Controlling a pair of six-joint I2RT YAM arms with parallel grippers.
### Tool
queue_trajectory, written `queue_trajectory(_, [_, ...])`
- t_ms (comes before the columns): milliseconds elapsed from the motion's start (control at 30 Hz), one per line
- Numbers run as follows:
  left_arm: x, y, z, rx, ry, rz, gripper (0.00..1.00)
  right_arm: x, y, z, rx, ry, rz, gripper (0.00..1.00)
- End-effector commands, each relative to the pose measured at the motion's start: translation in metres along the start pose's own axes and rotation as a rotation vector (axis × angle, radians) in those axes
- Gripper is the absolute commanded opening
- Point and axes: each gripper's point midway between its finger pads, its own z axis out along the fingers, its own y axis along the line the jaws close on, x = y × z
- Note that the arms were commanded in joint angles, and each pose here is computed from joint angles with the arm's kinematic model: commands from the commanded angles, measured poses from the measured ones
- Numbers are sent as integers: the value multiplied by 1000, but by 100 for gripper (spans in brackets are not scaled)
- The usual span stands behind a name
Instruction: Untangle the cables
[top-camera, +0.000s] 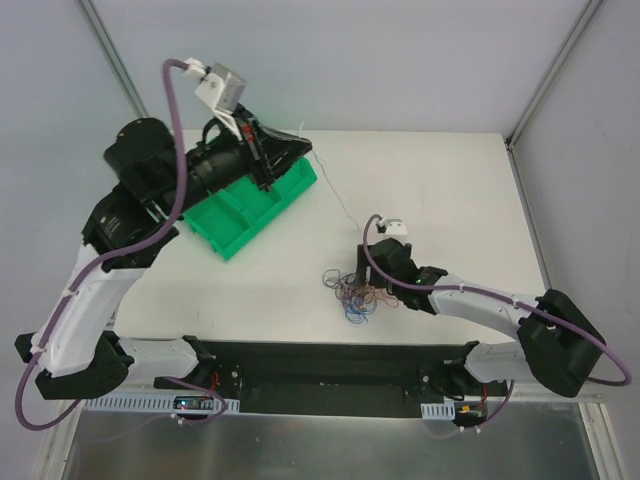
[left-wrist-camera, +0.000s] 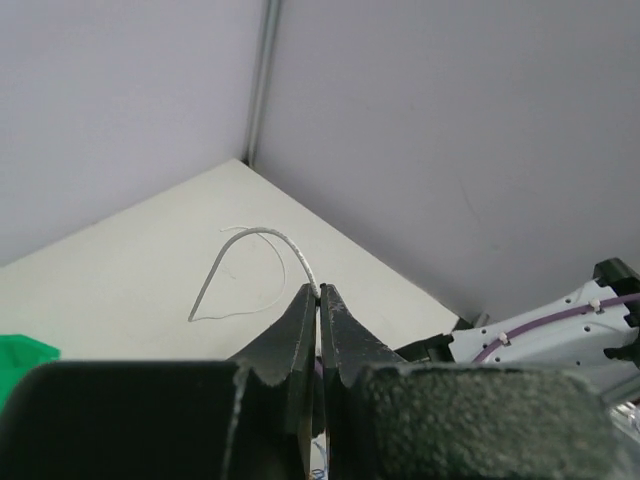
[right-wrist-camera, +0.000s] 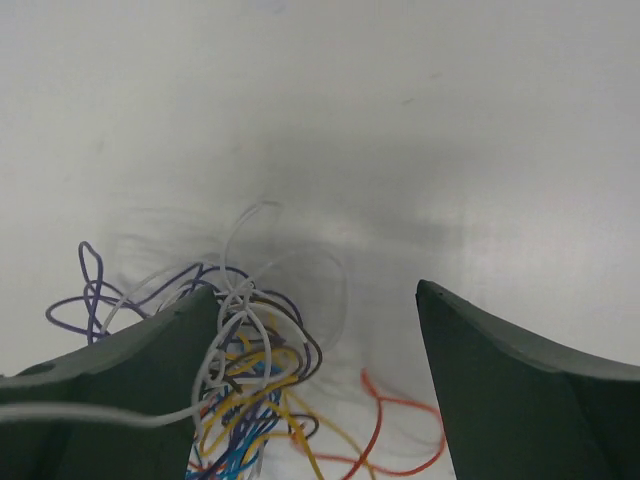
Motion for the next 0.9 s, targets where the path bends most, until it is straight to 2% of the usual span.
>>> queue_trajectory(0, [-64, 1, -58, -107, -185, 111, 0, -25, -68, -1, 248, -70, 123, 82])
queue_trajectory(133, [-71, 18, -78, -216, -207, 159, 0, -26, -104, -7, 318, -41, 129, 83])
queue_trajectory(333, [-57, 34, -77, -289, -161, 177, 0, -38, -135, -19, 386, -49, 126, 86])
queue_trajectory(567, [-61, 51, -97, -400, -173, 207, 0, -34, -187, -25, 501, 9, 256, 90])
queue_trajectory(867, [-100, 50, -131, -466, -256, 301, 0, -36, -186, -22, 431, 9, 261, 100])
